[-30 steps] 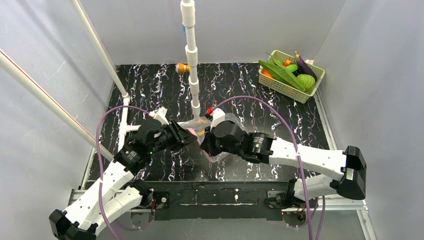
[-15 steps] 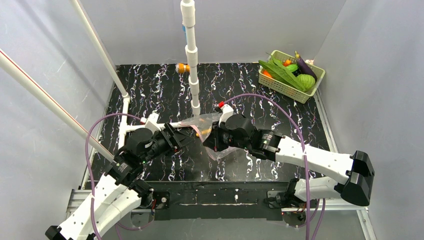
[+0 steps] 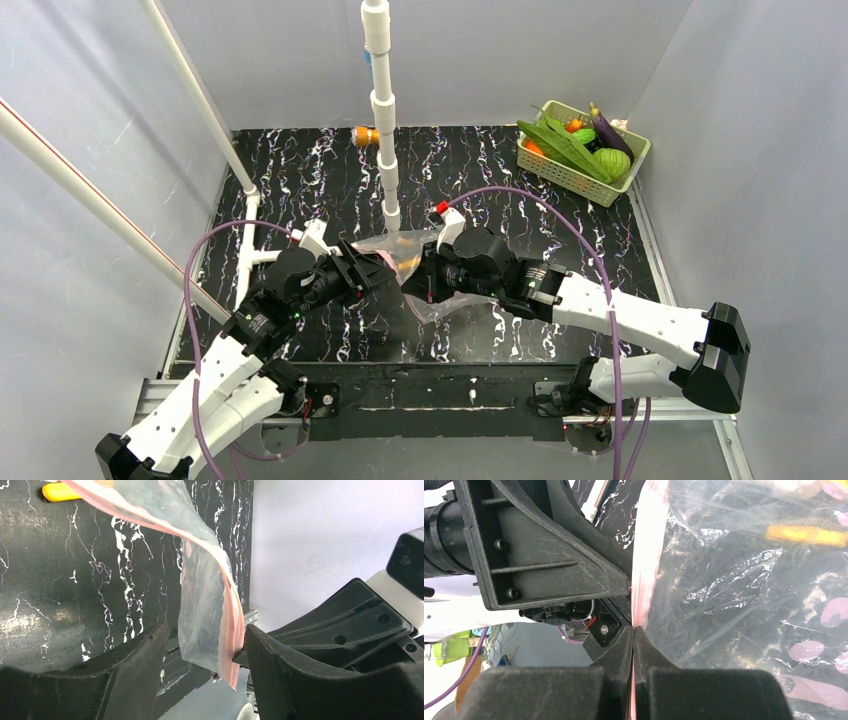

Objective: Place the food in the zip-top bag and seal the zipper
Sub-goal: Open the zipper of the food storage bag at the center of the board.

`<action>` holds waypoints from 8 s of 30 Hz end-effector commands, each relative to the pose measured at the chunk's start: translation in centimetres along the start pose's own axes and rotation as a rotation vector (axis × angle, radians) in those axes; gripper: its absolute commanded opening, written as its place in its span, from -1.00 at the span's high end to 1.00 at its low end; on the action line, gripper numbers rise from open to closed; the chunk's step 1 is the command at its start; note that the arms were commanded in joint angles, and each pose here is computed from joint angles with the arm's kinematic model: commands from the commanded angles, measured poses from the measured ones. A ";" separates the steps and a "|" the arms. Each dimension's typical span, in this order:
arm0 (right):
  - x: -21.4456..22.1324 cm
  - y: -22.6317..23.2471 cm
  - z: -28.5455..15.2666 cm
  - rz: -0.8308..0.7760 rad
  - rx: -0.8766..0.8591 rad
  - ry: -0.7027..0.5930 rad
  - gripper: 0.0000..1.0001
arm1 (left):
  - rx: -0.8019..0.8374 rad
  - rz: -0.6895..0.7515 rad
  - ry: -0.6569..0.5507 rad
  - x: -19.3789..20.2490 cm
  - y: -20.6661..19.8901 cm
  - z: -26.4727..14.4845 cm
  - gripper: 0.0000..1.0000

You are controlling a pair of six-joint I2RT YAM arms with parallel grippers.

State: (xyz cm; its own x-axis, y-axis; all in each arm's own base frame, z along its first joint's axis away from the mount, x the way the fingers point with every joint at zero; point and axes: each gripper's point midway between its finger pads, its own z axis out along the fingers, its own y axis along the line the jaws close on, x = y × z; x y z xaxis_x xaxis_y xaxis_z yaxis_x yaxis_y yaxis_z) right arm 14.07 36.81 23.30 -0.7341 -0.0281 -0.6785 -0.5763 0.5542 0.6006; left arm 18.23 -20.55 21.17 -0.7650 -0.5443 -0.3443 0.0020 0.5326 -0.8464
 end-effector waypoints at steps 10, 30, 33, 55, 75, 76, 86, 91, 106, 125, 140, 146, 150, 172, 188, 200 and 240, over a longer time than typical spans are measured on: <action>-1.8 1.5 -0.8 0.007 -0.060 -0.059 0.97 | 0.013 0.012 0.008 0.2 0.0 0.0 -0.12; -1.5 1.8 -0.7 0.014 -0.089 -0.042 0.97 | 0.014 0.001 0.007 0.2 0.2 0.4 0.07; -1.4 1.8 -0.5 0.016 -0.092 -0.034 0.97 | 0.016 0.003 0.010 0.3 0.1 0.4 0.02; -1.4 1.8 -0.6 0.017 -0.094 -0.040 0.97 | 0.023 -0.005 0.008 0.5 0.2 -0.1 -0.09; -1.7 1.8 -1.0 -0.016 -0.095 -0.051 0.97 | 0.021 -0.031 0.022 0.3 0.1 1.8 0.05; -1.6 1.8 -1.0 -0.017 -0.093 -0.048 0.97 | 0.022 -0.031 0.024 0.3 -0.1 1.9 0.04; -1.2 1.6 -0.3 -0.045 -0.086 -0.017 0.97 | 0.027 -0.029 0.032 0.2 -0.2 2.5 0.12; -1.1 1.7 -0.3 -0.047 -0.091 -0.013 0.97 | 0.025 -0.017 0.041 0.7 0.3 2.0 0.13; -0.7 2.2 0.4 -0.049 -0.110 0.023 0.97 | 0.015 0.009 0.013 0.2 0.6 2.4 0.35; -1.9 -1.4 1.5 -0.230 0.343 0.075 0.75 | -0.110 -0.006 -0.091 -0.9 3.3 0.0 1.00; -1.7 -0.9 3.6 -0.477 0.538 0.123 -0.02 | -0.100 -0.036 -0.096 -0.5 3.6 -0.9 1.00; -1.3 2.0 2.4 -0.509 0.502 0.096 -0.18 | -0.093 -0.024 -0.100 -0.6 3.4 -0.9 1.00; -1.0 2.8 2.1 -0.494 0.488 0.087 -0.22 | -0.091 -0.023 -0.105 -0.7 3.3 -1.0 1.00; -0.3 3.0 4.1 -0.465 0.466 0.048 0.12 | -0.075 -0.073 -0.100 -0.6 2.8 -1.1 1.00; 0.8 0.0 3.1 -0.471 0.559 0.060 0.52 | -0.077 -0.071 -0.104 -0.7 2.7 -1.4 1.00; -0.3 -0.2 5.3 -0.550 0.614 0.032 0.50 | -0.097 -0.074 -0.084 -0.3 3.0 -1.7 1.00; -3.3 4.4 2.4 -0.488 0.349 -0.123 0.97 | -0.273 0.073 -0.191 -1.8 6.6 -5.1 0.47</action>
State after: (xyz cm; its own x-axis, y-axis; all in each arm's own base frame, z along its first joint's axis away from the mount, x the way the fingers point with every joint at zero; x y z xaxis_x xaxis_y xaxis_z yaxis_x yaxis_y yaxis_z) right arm 14.23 42.13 23.93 -0.3843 -0.3364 -0.8597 -0.6959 0.7175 0.0303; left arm 16.33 -15.33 17.51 -0.6823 -0.6151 -0.3952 -0.1241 0.6302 -0.7665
